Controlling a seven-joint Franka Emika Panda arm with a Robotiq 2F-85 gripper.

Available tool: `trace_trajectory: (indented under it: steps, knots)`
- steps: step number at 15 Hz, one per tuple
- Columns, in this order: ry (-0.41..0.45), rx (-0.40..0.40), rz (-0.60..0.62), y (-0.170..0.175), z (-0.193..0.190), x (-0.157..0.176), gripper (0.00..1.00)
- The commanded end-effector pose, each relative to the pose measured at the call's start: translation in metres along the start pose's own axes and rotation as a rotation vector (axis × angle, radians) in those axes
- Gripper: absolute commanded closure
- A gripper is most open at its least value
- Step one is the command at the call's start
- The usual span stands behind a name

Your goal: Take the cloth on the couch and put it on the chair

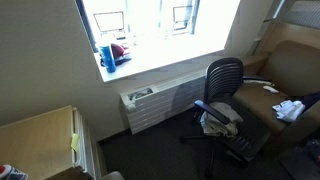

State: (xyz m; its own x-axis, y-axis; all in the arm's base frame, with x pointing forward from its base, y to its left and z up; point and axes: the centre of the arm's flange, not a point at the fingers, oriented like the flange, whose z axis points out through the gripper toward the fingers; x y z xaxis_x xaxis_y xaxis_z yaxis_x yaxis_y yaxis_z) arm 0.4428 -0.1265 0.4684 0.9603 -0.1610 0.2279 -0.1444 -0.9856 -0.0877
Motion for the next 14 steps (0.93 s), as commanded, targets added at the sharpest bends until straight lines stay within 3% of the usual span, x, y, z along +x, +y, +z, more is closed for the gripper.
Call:
trace_trajectory:
  steps: [1,3,4,5,9,11,13,14]
  knots:
    - [0.0,0.0,0.0,0.0,0.0,0.0,0.0]
    - [0.0,0.0,0.0,0.0,0.0,0.0,0.0]
    - [0.022,-0.013,0.062,0.004,0.007,-0.006,0.0]
    - [0.024,-0.042,0.16,0.009,0.034,-0.01,0.0]
    - [0.027,-0.131,0.364,0.019,0.126,-0.049,0.0]
    - [0.08,-0.152,0.4,0.016,0.177,-0.062,0.0]
    - [0.109,-0.148,0.41,0.01,0.194,-0.052,0.0]
    - [0.09,-0.122,0.393,0.013,0.16,-0.059,0.0]
